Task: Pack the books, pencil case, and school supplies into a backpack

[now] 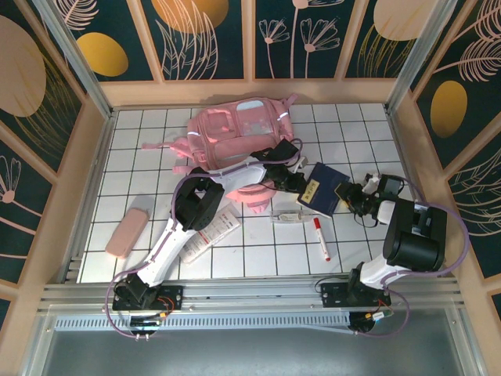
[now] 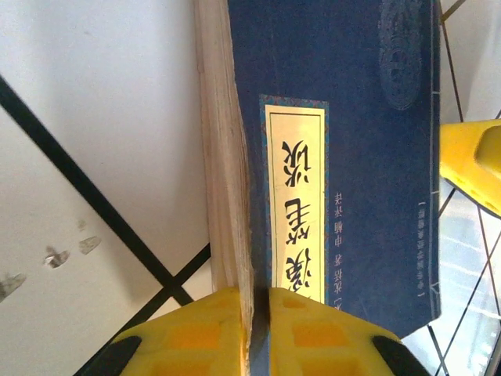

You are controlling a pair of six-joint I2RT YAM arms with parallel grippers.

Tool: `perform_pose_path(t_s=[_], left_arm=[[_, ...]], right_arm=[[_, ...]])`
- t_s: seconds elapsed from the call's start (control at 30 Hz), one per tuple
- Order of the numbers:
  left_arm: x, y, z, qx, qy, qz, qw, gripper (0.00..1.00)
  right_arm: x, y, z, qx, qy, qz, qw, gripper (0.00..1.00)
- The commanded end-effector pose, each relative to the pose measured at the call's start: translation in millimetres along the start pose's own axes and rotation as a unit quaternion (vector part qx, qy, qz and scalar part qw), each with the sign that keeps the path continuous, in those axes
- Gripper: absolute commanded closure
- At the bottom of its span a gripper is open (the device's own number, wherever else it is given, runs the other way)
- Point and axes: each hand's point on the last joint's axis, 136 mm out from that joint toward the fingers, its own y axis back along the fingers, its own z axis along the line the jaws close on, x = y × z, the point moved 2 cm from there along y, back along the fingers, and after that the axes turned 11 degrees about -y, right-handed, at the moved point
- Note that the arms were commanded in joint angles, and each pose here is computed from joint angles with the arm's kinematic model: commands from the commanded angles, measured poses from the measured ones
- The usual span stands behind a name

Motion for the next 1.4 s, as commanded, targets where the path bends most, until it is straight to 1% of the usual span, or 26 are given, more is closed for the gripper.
perform_pose_path(t_s=[0.0,0.07,0.17,0.5,0.6,0.7,0.83,0.93,1.0,1.07,1.27,1.37], left_arm=[[2.8,-12.9,-28.5,0.042,-0.024,0.003,0.999,0.9],[4.9,-15.7,-23.7,0.036,-0.022,0.006,0.999,0.91],[6.1,-17.4,-20.9,0.034,-0.021,0.007,0.999,0.92],[4.6,-16.7,-21.6,0.033,-0.024,0.002,0.999,0.93],[5.9,-17.6,-21.1,0.034,-0.022,0.001,0.999,0.95],[6.7,-17.8,-21.3,0.037,-0.019,-0.001,0.999,0.96],[6.5,-17.2,-22.0,0.04,-0.018,-0.004,0.999,0.97],[6.6,-17.2,-22.6,0.04,-0.018,-0.004,0.999,0.98],[5.6,-16.6,-22.5,0.04,-0.017,-0.006,0.999,0.99],[5.9,-16.9,-22.9,0.039,-0.016,-0.006,0.999,0.99],[5.7,-17.4,-21.5,0.038,-0.013,-0.007,0.999,1.0],[6.0,-17.6,-21.4,0.037,-0.012,-0.007,0.999,1.0]], right_arm=[[41.2,-0.9,39.9,-0.117,0.025,0.112,0.986,0.56],[42.2,1.3,45.4,-0.132,0.025,0.115,0.984,0.56],[41.6,1.0,45.6,-0.13,0.023,0.115,0.984,0.56],[44.0,-13.3,12.7,-0.058,-0.027,0.122,0.99,0.56],[44.4,-15.3,3.0,-0.032,-0.043,0.12,0.991,0.56],[47.4,-18.3,-0.3,-0.031,-0.049,0.129,0.99,0.56],[52.8,-21.5,-0.7,-0.04,-0.054,0.145,0.987,0.56],[55.8,-20.4,7.1,-0.067,-0.053,0.156,0.984,0.58],[58.5,-20.1,12.2,-0.079,-0.043,0.166,0.982,0.62],[60.8,-18.5,19.8,-0.096,-0.031,0.173,0.98,0.62],[60.8,-13.2,34.7,-0.119,-0.007,0.171,0.978,0.63],[60.8,-14.6,32.3,-0.114,-0.013,0.172,0.978,0.67]])
